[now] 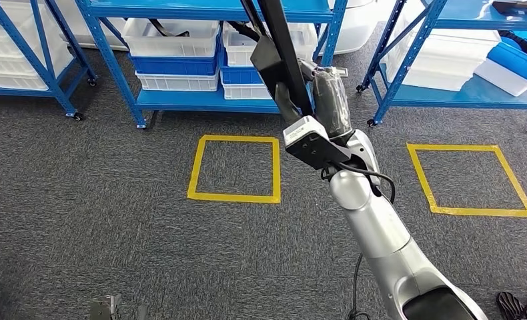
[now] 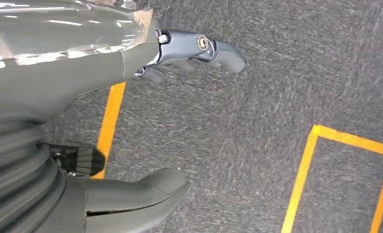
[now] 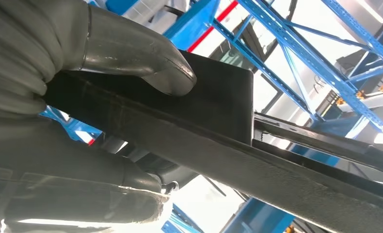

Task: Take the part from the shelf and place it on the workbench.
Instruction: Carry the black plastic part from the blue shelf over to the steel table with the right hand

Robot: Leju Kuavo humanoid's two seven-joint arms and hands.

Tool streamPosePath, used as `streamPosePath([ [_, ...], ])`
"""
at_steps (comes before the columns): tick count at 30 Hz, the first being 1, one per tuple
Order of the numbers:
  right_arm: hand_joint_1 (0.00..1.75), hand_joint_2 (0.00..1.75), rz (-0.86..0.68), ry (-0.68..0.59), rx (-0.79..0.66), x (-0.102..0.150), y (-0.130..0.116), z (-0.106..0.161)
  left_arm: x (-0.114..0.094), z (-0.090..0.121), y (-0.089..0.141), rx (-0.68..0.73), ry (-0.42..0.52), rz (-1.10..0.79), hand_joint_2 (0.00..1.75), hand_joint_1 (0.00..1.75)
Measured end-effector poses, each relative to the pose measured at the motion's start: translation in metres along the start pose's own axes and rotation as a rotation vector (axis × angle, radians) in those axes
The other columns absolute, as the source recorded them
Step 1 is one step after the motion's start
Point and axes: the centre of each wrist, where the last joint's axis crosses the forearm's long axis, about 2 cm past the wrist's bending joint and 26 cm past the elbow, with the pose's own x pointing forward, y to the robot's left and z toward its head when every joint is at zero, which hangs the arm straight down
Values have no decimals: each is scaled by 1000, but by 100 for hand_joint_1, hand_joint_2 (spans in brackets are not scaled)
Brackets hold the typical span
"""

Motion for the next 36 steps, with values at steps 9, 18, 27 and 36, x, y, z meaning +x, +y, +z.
streamPosePath([
  [9,175,175,-17,-2,2,-2,-2,-4,-2,1,3,5,-9,5,175,0],
  [18,175,175,-2,11,19,-9,1,-1,-1,1,8,12,-11,4,175,0],
  [27,175,175,15,5,28,-11,5,-5,2,-2,8,23,-23,13,175,0],
  [36,175,175,13,29,37,-15,10,-4,3,-3,10,36,-22,16,175,0],
])
